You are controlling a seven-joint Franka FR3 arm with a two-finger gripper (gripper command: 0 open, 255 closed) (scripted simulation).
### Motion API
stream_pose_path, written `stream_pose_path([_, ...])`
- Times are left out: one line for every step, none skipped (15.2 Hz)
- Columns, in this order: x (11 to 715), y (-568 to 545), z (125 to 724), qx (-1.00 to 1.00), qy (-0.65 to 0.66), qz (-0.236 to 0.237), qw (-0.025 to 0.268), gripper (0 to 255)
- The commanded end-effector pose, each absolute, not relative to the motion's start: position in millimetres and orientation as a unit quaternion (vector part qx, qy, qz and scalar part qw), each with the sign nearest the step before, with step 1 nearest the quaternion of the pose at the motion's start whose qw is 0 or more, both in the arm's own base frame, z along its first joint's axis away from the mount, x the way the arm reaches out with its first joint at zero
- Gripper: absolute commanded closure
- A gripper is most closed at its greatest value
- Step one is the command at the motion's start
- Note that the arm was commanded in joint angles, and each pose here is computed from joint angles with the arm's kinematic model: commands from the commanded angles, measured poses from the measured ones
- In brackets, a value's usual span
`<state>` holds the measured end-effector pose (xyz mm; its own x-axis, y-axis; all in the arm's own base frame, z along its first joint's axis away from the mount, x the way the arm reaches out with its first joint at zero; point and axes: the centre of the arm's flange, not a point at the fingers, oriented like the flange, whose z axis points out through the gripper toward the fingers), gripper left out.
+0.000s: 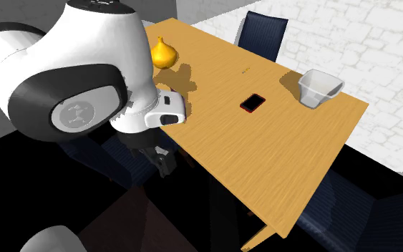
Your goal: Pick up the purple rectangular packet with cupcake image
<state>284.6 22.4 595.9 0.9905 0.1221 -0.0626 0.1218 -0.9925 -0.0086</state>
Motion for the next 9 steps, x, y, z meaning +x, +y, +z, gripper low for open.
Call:
stream_pose_path([284.6,22.4,595.9,-0.998,-0.061,0.032,0.002,0])
stream_pose_path([297.1,23.4,592.1,-0.996,-0.078,0.031,0.002,0])
stream_pose_path([309.5,24.8,588.4,-0.995,-0.096,0.03,0.002,0])
stream_pose_path([321.8,26.6,584.6,-0.993,-0.113,0.03,0.002,0])
stream_pose_path([334.1,28.9,580.9,-0.991,-0.13,0.029,0.002,0])
stream_pose_path([346.3,31.6,577.2,-0.989,-0.147,0.029,0.001,0])
stream_pose_path([358.5,34.7,573.5,-0.986,-0.164,0.028,0.001,0])
stream_pose_path([370.5,38.3,569.8,-0.983,-0.181,0.028,0.001,0])
stream_pose_path([382.3,42.2,566.1,-0.98,-0.198,0.027,0.001,0])
